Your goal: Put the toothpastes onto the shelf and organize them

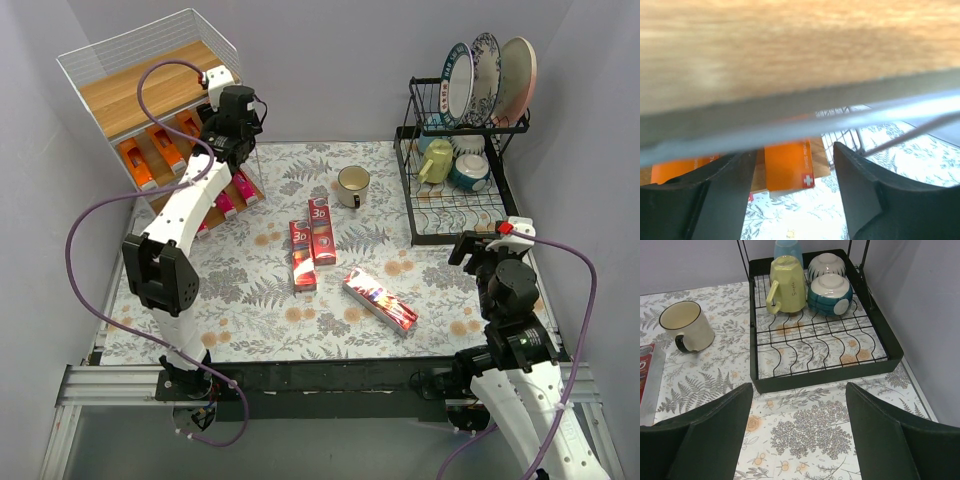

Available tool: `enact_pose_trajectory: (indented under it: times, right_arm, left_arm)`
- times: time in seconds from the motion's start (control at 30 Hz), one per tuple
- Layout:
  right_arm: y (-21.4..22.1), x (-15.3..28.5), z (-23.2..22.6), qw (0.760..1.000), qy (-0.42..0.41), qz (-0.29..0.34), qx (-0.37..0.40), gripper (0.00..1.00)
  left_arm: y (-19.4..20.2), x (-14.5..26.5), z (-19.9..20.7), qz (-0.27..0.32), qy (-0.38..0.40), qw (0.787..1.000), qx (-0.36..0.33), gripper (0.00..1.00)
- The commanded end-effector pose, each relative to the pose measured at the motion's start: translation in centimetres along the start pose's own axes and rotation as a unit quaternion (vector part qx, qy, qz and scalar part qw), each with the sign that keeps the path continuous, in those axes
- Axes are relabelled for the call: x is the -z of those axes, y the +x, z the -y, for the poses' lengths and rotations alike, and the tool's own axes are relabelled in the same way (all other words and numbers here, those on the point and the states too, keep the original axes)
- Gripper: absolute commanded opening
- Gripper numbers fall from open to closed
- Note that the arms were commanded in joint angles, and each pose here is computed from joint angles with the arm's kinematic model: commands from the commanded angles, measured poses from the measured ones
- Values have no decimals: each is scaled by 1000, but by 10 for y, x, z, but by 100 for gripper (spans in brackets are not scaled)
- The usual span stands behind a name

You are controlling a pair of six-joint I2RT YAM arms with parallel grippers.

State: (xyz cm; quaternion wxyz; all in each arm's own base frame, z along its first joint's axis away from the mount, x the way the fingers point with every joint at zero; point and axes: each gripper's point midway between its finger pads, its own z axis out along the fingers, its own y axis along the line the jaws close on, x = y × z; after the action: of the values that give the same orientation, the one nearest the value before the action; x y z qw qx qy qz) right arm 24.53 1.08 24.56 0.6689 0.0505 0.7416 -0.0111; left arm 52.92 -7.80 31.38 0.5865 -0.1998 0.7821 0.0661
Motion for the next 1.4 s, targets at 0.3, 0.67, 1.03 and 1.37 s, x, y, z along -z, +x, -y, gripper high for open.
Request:
enact_pose_trajectory:
  times: [0.3,0.67,1.03,1.37]
  right_arm:
    - [-11,2,-3,999,-9,34,-17,82]
    - [-6,0,-10,999,-25,33,-31,82]
    - [-4,2,-9,998,-25,37,-32,82]
    - [-1,3,-10,998,-31,41,-32,82]
  left_arm:
    - [-29,110,3,-32,176,981,69,78]
    - [118,201,10,-132,230,964,12,93]
    - [279,261,-5,-216,187,954,-88,98]
    - [313,239,-4,-156,117,976,-94,98]
